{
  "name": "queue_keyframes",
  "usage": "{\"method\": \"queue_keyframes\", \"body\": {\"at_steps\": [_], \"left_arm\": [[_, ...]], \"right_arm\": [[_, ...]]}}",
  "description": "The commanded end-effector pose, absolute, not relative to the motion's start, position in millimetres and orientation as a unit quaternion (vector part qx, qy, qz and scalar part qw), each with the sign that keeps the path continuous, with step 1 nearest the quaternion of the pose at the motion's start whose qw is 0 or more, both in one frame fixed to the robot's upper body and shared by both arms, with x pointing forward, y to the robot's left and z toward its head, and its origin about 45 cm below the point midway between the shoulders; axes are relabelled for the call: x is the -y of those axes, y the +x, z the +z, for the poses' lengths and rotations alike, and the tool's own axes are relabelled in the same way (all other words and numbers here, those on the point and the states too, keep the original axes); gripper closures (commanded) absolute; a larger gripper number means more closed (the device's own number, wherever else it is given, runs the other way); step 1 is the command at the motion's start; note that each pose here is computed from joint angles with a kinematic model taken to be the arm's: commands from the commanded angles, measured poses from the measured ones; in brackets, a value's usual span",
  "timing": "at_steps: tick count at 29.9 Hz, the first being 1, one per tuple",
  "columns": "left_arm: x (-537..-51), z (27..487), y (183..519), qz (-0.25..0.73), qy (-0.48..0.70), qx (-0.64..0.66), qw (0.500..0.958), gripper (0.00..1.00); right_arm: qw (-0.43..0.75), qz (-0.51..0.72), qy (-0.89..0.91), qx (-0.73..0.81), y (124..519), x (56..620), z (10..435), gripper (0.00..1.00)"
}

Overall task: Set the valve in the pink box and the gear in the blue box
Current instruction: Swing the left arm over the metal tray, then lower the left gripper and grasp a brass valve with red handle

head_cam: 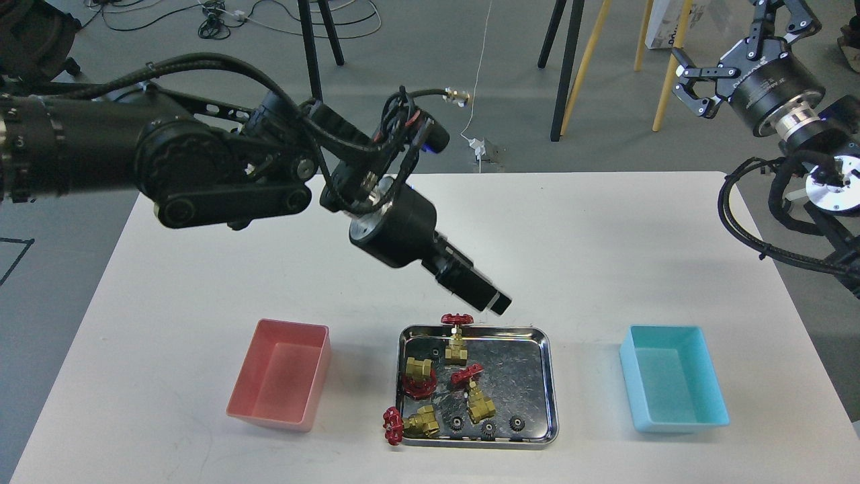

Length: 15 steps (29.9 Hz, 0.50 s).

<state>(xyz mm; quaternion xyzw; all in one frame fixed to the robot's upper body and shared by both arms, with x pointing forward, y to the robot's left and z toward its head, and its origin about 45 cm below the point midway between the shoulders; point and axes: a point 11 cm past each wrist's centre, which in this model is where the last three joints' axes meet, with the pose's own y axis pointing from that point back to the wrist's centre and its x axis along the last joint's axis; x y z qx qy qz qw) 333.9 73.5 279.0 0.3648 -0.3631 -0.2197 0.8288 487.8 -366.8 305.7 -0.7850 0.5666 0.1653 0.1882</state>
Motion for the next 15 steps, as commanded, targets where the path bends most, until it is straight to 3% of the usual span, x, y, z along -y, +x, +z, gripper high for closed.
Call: {"method": "queue_keyframes", "body": {"at_steps": [1, 4, 11, 15], "left_arm": [[-101, 247, 313, -0.274, 0.404, 0.38, 0.785, 0.0], [-109, 223, 316, -0.275, 0.405, 0.426, 0.761, 0.0], [-112, 196, 324, -0.236, 0.389, 0.429, 0.78, 0.0], [-112, 187, 325, -0.197, 0.363, 0.443, 0.796, 0.0]], "right_arm": [[0.186, 0.168, -0.782, -0.57, 486, 369, 301, 0.0], [0.184, 0.169, -0.778, -0.576, 485, 374, 298, 0.0], [0.192, 0.168, -0.775, -0.578, 490, 374, 303, 0.0], [0.211, 0.144, -0.792, -0.554, 508, 349, 343, 0.0]]}}
